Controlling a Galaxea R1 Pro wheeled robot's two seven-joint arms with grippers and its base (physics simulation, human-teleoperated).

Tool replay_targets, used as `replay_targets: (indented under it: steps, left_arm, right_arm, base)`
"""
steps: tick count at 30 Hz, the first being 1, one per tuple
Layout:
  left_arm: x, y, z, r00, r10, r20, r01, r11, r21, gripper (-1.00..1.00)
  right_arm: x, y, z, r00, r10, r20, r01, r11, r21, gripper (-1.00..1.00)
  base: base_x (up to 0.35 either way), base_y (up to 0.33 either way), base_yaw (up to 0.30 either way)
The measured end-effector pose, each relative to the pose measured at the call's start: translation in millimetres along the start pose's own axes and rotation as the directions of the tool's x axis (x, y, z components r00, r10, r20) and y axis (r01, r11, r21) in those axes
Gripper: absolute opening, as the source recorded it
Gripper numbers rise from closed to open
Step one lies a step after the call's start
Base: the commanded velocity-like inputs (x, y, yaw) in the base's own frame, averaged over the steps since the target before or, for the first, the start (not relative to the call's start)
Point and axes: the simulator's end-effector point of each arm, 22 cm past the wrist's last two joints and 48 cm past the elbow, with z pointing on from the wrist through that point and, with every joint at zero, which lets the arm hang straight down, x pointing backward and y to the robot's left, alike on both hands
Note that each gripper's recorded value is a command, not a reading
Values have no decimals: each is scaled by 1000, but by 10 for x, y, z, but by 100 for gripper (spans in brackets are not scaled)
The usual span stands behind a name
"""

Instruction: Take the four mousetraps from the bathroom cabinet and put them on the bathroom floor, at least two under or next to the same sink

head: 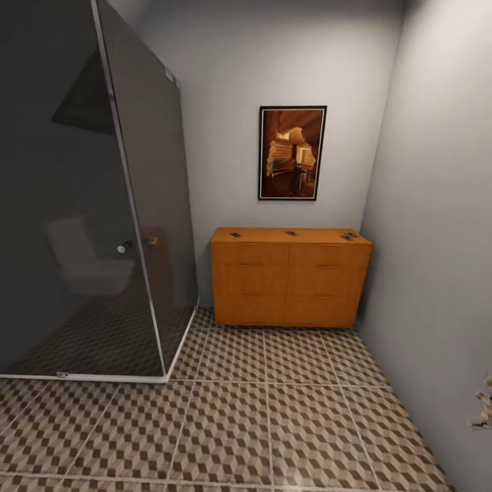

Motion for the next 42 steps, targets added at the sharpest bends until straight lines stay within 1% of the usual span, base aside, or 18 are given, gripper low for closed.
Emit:
replay_targets:
  steps: [13,42]
  left_arm:
    - [0,0,0,1000,0,0,0,1000,0,100]
    - [0,1,0,1000,0,0,0,1000,0,100]
  right_arm:
    - [-7,43,1,1000,-2,3,2,1000,-4,100]
    - [-37,34,1,1000,-9,10,9,1000,-3,100]
  base:
    - [247,-228,0]
    - [254,-164,0]
